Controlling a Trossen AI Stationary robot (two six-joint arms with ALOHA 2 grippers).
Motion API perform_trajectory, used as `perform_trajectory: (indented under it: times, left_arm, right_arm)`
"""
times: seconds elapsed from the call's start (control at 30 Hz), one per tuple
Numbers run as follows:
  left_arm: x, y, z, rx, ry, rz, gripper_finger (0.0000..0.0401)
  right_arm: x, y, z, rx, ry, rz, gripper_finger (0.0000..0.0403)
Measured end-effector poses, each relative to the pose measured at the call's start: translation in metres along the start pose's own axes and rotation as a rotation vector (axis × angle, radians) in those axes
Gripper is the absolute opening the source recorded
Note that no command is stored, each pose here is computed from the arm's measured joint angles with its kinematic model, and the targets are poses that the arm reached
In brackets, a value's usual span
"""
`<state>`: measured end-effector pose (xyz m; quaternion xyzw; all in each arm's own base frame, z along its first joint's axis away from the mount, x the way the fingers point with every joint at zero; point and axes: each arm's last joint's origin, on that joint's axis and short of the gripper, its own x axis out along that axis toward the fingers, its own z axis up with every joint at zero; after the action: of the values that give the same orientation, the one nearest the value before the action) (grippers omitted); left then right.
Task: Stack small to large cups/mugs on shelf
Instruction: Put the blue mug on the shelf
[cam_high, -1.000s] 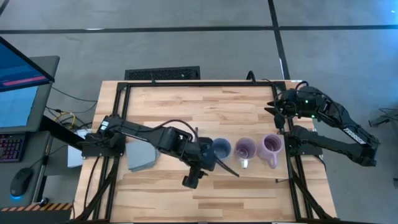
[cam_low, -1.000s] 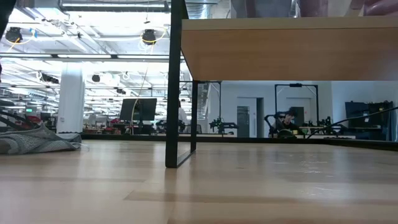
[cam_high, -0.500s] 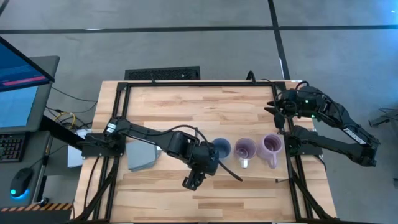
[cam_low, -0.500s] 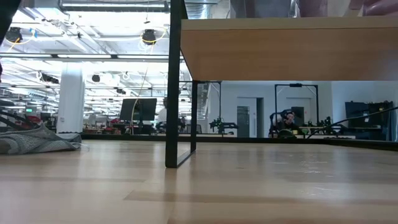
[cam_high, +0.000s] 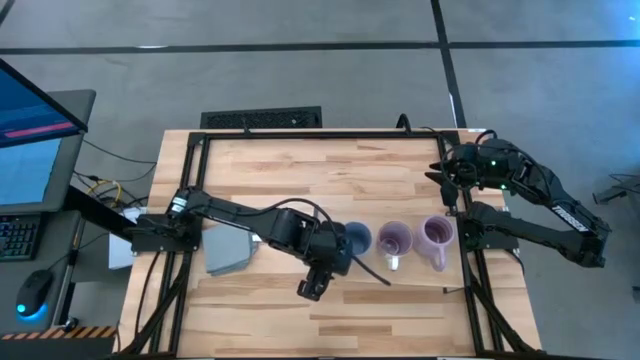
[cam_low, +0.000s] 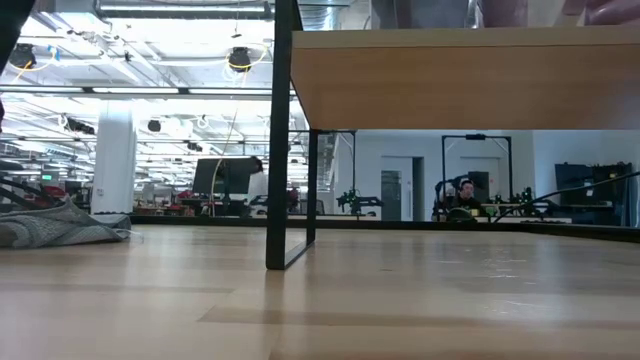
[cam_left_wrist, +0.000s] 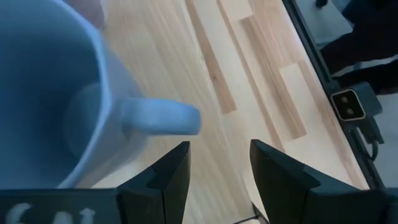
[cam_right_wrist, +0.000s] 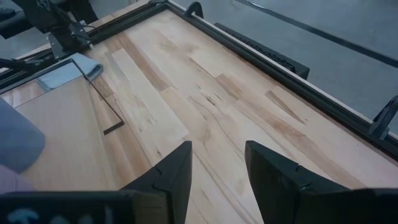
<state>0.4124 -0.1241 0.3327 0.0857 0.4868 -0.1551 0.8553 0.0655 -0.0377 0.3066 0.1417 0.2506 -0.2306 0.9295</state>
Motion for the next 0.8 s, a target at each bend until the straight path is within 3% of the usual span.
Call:
perform_trajectory:
  times: [0.4, 0.8]
  left_arm:
    - [0.000, -0.001, 0.005, 0.007, -0.056, -0.001, 0.0158]
    - [-0.001, 0.000, 0.011, -0.072, -0.116, -0.003, 0.0158]
  right_arm:
    - [0.000, 0.000, 0.000, 0.000, 0.001, 0.000, 0.0171]
    - [0.000, 0.000, 0.000, 0.017, 0.001, 0.000, 0.0171]
